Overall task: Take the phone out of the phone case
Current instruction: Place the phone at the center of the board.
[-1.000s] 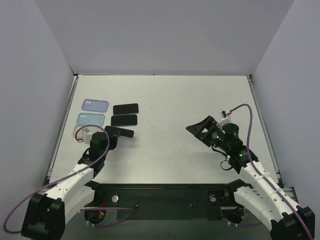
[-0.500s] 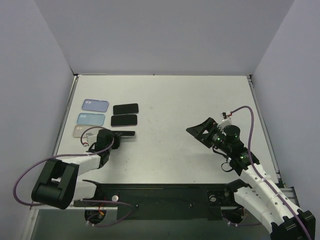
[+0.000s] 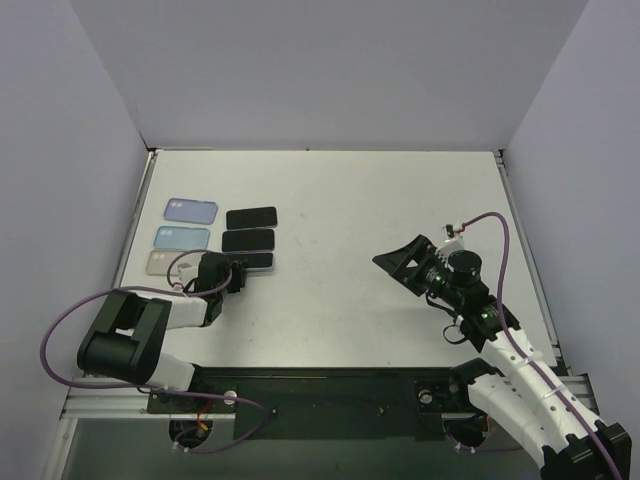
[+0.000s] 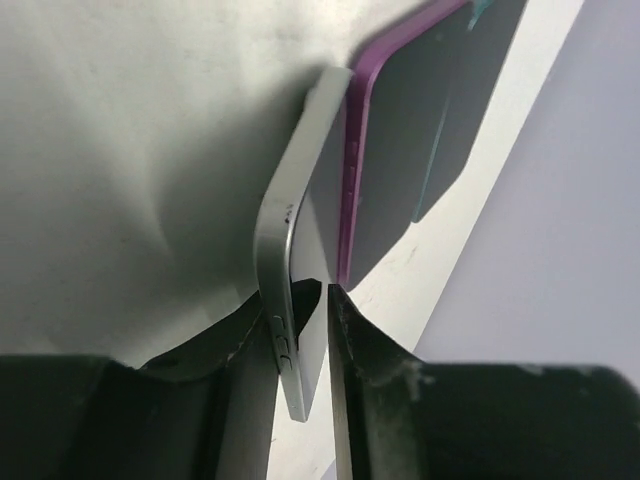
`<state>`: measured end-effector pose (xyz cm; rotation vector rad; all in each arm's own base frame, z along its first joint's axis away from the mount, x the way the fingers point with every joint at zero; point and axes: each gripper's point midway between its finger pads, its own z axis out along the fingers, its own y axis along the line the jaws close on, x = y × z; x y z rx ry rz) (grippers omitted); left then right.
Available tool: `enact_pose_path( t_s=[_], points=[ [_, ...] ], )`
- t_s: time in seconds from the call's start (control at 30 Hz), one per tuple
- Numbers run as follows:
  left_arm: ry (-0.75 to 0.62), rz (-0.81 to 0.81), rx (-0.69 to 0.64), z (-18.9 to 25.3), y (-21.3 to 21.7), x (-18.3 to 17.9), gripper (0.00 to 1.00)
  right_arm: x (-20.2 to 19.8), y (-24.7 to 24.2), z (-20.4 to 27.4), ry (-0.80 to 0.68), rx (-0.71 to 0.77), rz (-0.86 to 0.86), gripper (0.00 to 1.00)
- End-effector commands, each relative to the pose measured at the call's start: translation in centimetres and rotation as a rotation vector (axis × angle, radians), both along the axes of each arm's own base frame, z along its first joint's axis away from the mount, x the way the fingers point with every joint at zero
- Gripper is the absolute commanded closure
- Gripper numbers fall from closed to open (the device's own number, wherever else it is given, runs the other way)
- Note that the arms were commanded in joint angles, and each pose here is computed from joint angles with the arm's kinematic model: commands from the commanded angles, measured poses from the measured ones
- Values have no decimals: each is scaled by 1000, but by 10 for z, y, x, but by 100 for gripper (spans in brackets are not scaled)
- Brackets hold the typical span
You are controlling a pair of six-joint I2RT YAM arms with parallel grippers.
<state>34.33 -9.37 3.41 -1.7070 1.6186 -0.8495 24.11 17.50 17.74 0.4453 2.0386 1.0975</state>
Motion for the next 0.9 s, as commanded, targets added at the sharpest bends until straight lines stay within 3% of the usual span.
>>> enact_pose_path(
  t_s=[0.0, 0.03, 0.23, 0.47, 0.53, 0.67, 0.73, 0.77, 0.87],
  points=[
    [20, -14, -49, 0, -5, -1, 61, -1, -2, 3, -16, 11, -2, 27],
    [33, -15, -53, -2, -5, -5, 60, -1, -1, 3, -18, 12, -2, 27],
    [69, -43, -118, 8, -8, -19, 30, 1, -1, 3, -15, 12, -2, 27],
    [250, -96, -120, 13, -4, -52, 28, 1, 0, 3, -13, 20, 2, 27],
    [240, -126, -76, 30, 1, -52, 28, 1, -1, 2, -11, 15, -1, 27],
    [37, -276, 210, 101, 8, -24, 28, 1, -9, -3, 5, -43, -22, 27],
    [-116, -437, 375, 157, -10, -4, 30, 1, -16, -7, 9, -106, -31, 25],
    [-149, -535, 497, 163, -15, -1, 34, 2, -19, -4, -6, -143, -32, 23],
    [-339, -663, 775, 225, -52, -7, 36, -1, -42, -7, 27, -285, -84, 20]
  ],
)
